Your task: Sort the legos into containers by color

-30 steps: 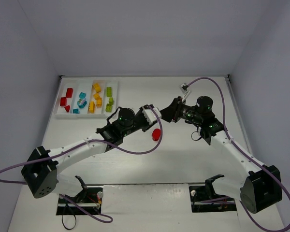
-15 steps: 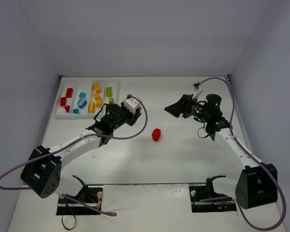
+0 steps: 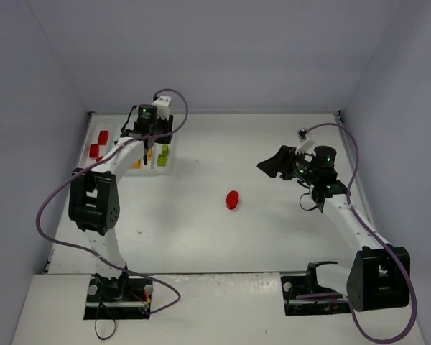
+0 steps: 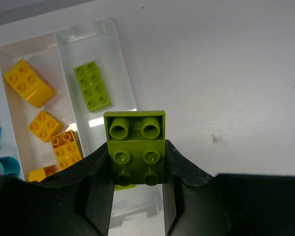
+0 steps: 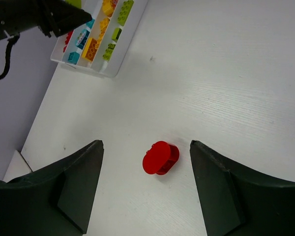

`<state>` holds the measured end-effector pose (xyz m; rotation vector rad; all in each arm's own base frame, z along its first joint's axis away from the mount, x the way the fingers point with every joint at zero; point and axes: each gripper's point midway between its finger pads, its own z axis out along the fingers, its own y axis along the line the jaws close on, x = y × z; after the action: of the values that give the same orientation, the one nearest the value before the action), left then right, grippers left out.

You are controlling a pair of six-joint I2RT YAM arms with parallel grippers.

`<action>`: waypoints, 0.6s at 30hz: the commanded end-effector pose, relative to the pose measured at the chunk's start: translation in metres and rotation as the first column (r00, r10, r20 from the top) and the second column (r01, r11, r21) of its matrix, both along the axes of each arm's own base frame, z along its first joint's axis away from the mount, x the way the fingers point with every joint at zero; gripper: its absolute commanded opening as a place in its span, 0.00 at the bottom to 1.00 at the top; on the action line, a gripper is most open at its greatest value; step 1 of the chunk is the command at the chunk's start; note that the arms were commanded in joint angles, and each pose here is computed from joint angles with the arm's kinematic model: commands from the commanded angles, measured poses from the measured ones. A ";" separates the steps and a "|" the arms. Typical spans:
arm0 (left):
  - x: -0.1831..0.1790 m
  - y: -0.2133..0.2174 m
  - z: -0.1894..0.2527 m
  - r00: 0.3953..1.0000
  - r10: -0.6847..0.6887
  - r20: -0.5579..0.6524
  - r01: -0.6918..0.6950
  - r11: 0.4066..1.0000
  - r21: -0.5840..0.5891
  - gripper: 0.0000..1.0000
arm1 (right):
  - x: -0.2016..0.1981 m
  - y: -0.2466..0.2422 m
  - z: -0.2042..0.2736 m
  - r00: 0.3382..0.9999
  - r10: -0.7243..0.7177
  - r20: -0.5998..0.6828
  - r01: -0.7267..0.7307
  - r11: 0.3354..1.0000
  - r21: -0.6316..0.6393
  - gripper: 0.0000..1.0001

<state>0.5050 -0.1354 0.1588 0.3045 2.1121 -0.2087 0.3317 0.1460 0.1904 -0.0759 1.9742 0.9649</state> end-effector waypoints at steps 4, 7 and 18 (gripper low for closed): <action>0.026 0.018 -0.022 0.986 0.024 -0.162 -0.020 1.000 0.023 0.13 | 0.005 0.000 0.024 0.993 0.011 0.117 -0.009 1.000 -0.016 0.68; 0.039 0.022 -0.033 0.980 0.033 -0.198 -0.024 0.999 0.046 0.16 | 0.004 0.001 0.021 0.993 0.015 0.113 -0.013 1.000 -0.019 0.68; 0.056 0.029 -0.040 0.978 0.047 -0.204 -0.033 0.997 0.074 0.37 | 0.005 0.001 0.018 0.994 0.021 0.107 -0.019 1.000 -0.021 0.68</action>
<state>0.5416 -0.1095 0.0618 0.2952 2.4621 -0.1619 0.3315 0.1449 0.1880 -0.0926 1.9755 0.9498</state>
